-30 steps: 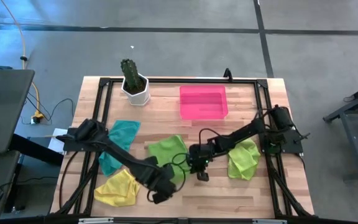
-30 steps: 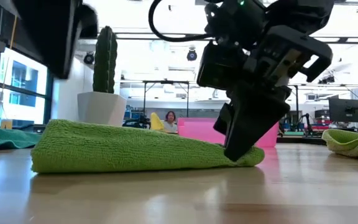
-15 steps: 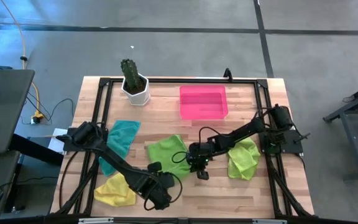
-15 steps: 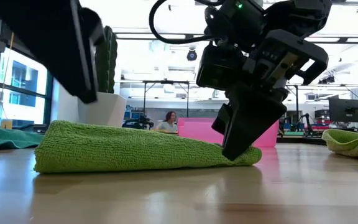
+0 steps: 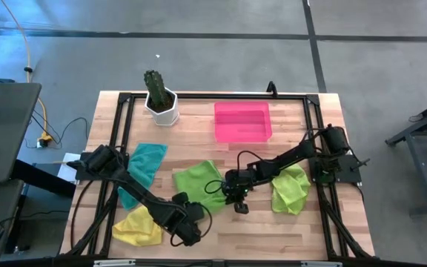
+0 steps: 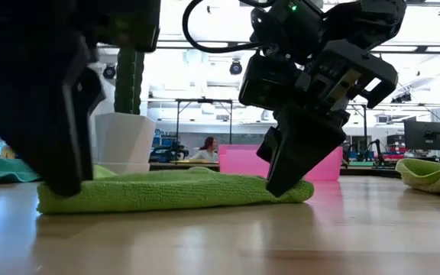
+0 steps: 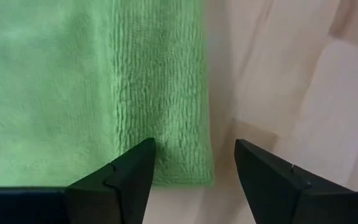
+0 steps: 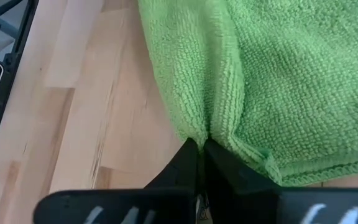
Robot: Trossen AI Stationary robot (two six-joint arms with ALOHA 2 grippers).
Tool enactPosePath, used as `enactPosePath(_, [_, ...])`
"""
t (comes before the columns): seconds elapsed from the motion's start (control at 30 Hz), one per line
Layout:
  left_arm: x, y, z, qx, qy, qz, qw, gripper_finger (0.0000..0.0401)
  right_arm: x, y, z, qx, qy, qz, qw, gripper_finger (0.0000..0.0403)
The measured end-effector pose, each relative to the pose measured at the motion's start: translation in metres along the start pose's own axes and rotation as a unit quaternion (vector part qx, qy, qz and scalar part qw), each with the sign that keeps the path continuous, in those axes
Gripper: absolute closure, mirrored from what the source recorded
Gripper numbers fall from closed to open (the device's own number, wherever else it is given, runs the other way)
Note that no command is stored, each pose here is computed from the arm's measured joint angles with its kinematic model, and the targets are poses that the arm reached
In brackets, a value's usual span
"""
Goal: Roll microfiber towels into tight, uniform cylinder then place into a basket
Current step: Roll the green microfiber cloth
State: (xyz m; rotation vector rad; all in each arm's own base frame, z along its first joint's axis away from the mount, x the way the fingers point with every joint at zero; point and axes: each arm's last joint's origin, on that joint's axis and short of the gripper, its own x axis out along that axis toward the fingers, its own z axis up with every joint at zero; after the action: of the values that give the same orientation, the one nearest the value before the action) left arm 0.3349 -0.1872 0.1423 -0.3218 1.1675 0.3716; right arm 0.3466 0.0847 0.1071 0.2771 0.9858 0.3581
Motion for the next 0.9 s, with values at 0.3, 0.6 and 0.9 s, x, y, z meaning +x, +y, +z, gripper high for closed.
enactPosePath(0.3, [0.004,-0.001,-0.002,-0.048,-0.007,-0.018,0.999,0.0193,0.0,0.001,0.002,-0.003,-0.009,0.002,1.0,0.0401])
enactPosePath(0.6, [0.015,0.011,-0.009,-0.089,-0.013,0.012,0.996,0.025,0.0,0.001,0.003,-0.004,-0.013,0.004,1.0,0.0392])
enactPosePath(0.9, [0.016,0.014,-0.011,-0.045,-0.013,0.028,0.999,0.0361,-0.004,0.002,0.004,-0.065,-0.016,0.0,0.998,0.0387])
